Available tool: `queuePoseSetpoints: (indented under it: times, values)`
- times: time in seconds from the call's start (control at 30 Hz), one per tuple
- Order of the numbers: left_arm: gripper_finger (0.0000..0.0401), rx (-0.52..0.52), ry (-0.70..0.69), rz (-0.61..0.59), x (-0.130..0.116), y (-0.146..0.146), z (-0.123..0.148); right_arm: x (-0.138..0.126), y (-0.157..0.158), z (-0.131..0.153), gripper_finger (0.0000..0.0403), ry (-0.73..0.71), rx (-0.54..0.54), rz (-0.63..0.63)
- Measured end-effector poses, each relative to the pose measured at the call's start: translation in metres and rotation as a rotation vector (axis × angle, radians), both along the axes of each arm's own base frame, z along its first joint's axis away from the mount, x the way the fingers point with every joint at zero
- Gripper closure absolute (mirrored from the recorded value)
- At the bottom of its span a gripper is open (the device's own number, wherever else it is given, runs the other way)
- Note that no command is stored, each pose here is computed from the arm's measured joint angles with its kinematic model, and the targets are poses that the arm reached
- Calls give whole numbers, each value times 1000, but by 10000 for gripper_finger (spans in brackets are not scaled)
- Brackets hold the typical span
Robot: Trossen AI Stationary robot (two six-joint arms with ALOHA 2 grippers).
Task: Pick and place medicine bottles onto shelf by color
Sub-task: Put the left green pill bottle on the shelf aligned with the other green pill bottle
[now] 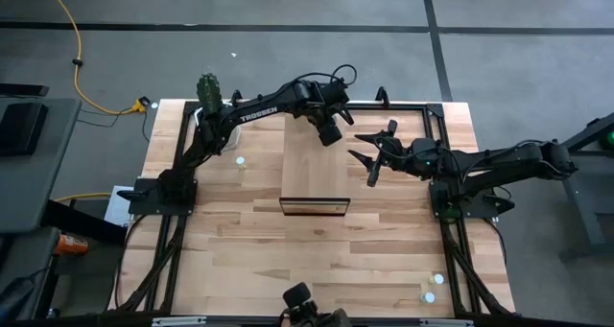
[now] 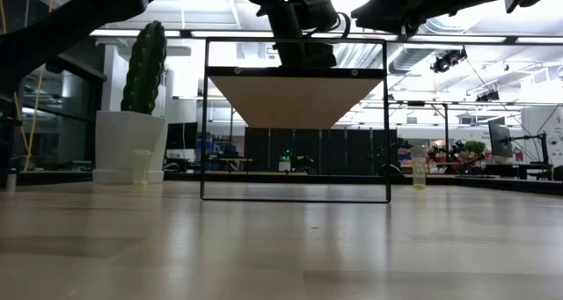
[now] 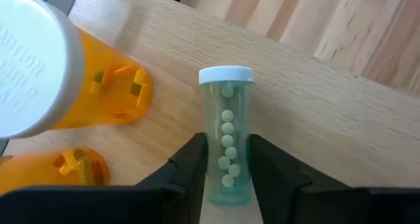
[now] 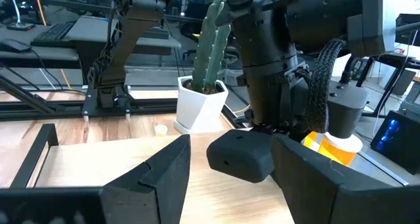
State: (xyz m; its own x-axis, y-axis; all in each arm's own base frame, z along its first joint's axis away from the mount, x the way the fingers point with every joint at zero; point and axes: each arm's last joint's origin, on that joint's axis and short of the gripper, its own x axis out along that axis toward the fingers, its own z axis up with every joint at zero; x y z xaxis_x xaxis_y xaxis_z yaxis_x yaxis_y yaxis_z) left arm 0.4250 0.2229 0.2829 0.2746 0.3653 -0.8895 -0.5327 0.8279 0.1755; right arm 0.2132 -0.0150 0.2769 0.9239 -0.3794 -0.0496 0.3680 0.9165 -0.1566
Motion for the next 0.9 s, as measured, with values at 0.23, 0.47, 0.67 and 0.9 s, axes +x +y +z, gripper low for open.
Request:
queuePoseSetpoints:
  times: [0.23, 0.47, 0.67, 0.9]
  values:
    - [310, 3, 2, 0, 0, 0, 0, 0, 0, 0, 198, 0, 0, 0]
    - [310, 24, 23, -7, -1, 0, 0, 0, 0, 0, 198, 0, 0, 0]
    - [310, 26, 26, -6, -1, 0, 0, 0, 0, 0, 198, 0, 0, 0]
    - [316, 28, 30, -12, -2, 0, 2, 0, 0, 0, 198, 0, 0, 0]
